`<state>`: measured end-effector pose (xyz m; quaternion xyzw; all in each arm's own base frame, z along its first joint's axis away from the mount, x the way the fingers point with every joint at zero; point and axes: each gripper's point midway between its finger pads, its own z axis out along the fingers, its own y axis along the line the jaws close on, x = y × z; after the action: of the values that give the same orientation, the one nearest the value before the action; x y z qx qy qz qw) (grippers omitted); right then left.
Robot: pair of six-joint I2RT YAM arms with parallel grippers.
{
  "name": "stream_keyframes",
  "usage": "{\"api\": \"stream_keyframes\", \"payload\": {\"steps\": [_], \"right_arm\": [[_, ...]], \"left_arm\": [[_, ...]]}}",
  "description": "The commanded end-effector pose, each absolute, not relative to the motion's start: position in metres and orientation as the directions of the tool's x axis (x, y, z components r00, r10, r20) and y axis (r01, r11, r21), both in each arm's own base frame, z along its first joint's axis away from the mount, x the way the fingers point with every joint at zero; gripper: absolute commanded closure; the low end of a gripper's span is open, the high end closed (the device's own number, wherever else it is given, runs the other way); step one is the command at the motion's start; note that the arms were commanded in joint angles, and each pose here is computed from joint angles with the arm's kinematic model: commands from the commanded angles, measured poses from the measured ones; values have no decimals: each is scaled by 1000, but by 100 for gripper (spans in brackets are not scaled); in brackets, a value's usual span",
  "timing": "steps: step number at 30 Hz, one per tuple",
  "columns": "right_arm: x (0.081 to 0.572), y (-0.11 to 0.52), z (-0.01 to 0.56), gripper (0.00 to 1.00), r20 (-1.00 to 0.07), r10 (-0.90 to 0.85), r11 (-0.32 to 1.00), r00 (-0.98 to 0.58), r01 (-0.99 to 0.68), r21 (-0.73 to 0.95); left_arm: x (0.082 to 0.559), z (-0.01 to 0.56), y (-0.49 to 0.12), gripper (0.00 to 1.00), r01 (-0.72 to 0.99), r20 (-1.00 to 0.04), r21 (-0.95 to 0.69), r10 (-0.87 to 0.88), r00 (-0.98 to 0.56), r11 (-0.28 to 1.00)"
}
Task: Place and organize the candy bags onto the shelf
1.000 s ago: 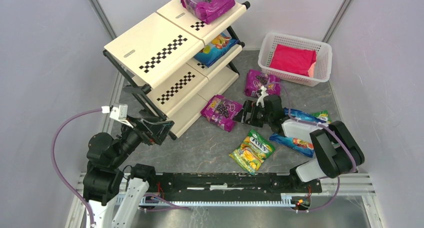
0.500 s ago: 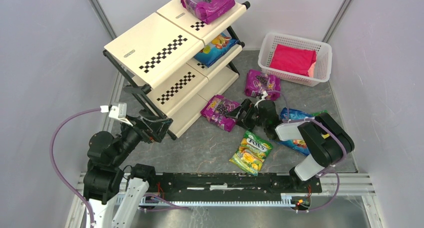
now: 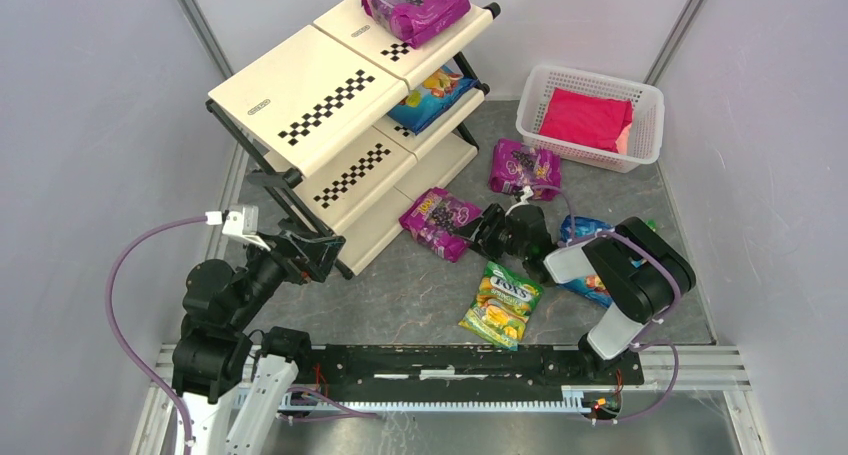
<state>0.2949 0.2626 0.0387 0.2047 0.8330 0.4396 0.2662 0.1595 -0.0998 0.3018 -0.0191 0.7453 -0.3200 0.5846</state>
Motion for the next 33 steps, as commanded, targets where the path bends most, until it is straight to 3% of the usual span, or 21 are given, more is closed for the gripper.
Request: {"api": "stream_keyframes", "payload": {"steps": [1,7,14,33], "right_arm": [[301,262,59,40,-347,584,519,-734,9,855],[301,270,78,57,-346,575,469,-741,-48,882],[288,267,96,70,-342,578,430,-741,-79,899],[266,232,168,90,-421,590,413,-689,-191,890]], "left_arm": [[163,305,-97,0,361,-888,-450,-364,-282,817],[162,305,-94,0,349,-890,-447,-370,-268,823],[162,305,-92,0,343,-891,-445,-372,-260,827],[161,306,-91,0,340,-890,-450,-381,-252,826]]}}
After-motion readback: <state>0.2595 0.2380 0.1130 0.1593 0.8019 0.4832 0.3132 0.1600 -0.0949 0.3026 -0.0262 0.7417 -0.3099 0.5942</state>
